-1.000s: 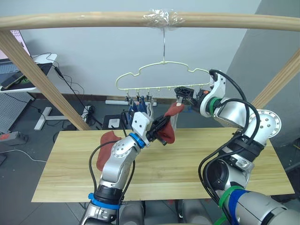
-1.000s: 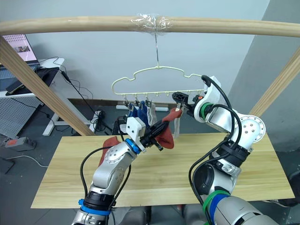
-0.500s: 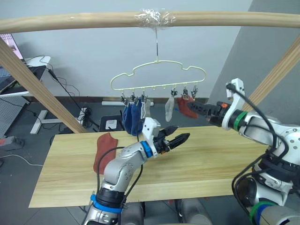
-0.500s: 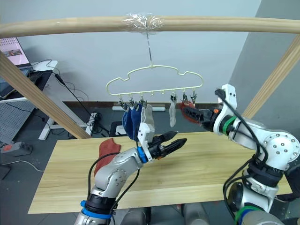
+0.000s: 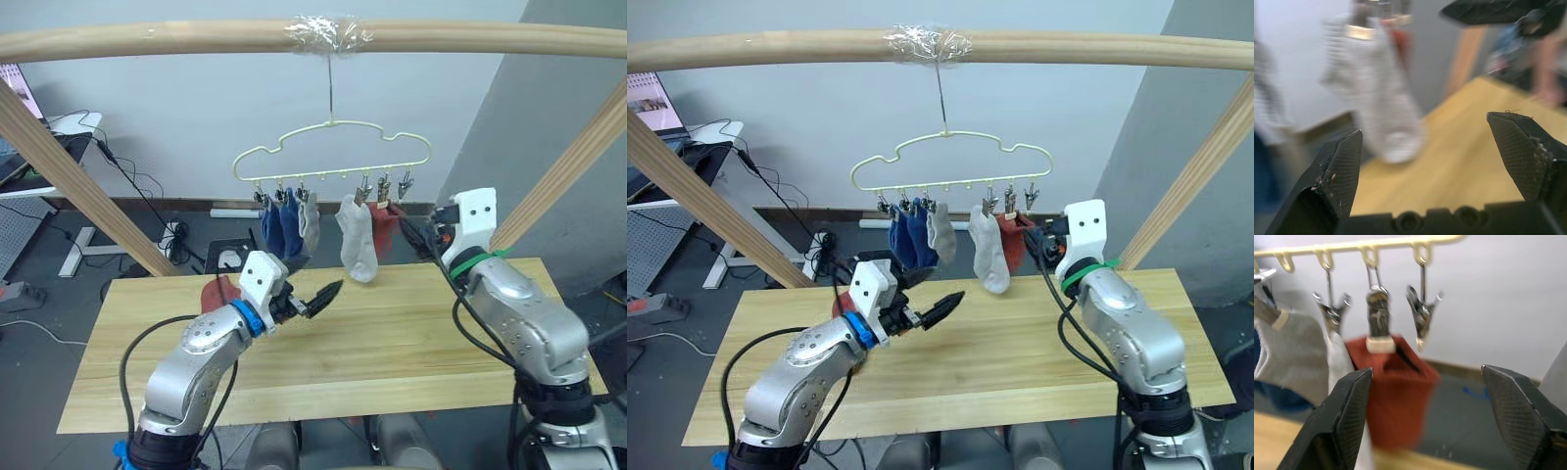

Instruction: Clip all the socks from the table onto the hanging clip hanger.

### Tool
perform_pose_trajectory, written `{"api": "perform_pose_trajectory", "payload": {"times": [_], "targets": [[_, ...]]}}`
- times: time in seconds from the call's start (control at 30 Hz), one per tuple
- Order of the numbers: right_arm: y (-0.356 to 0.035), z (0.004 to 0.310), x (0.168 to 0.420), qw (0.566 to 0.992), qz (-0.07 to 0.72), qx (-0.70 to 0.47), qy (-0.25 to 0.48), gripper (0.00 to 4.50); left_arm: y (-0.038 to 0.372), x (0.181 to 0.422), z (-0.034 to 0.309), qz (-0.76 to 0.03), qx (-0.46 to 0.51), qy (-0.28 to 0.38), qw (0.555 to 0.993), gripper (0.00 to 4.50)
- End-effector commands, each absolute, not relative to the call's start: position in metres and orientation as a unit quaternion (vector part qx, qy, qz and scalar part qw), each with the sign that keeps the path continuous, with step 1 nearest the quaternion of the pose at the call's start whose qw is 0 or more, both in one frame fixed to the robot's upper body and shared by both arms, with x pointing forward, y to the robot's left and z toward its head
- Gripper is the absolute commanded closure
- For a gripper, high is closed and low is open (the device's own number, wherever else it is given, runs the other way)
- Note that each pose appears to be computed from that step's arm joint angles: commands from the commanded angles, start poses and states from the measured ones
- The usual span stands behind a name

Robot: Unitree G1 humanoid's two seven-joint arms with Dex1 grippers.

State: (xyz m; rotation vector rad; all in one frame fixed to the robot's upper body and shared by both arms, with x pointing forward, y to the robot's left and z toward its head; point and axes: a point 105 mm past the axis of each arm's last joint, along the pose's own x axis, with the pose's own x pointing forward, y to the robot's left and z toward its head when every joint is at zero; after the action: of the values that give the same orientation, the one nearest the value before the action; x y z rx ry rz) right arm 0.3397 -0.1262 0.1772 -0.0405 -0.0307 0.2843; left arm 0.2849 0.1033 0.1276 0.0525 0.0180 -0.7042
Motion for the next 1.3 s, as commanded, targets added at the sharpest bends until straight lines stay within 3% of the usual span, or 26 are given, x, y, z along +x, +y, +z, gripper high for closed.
{"api": "perform_pose_trajectory", "payload": {"times": [0.03,0.07,0.27,0.37,1.3], "targets": [[-0.129,0.191,0.344,0.99,0.116,-0.039,-0.068,1.67,0.103,0.271,0.15,-0.371,0.018,-0.035,0.928,0.0],[-0.128,0.191,0.346,0.99,0.113,-0.04,-0.073,2.01,0.102,0.267,0.155,-0.385,0.01,-0.047,0.922,0.0],[-0.127,0.197,0.359,0.989,0.094,-0.036,-0.105,2.01,0.095,0.258,0.176,-0.423,-0.017,-0.091,0.901,0.0],[-0.126,0.198,0.365,0.989,0.088,-0.037,-0.11,2.92,0.094,0.26,0.176,-0.422,-0.013,-0.093,0.902,0.0],[-0.137,0.204,0.389,0.992,0.044,-0.02,-0.119,2.92,0.089,0.259,0.181,-0.42,-0.013,-0.107,0.901,0.0]]}}
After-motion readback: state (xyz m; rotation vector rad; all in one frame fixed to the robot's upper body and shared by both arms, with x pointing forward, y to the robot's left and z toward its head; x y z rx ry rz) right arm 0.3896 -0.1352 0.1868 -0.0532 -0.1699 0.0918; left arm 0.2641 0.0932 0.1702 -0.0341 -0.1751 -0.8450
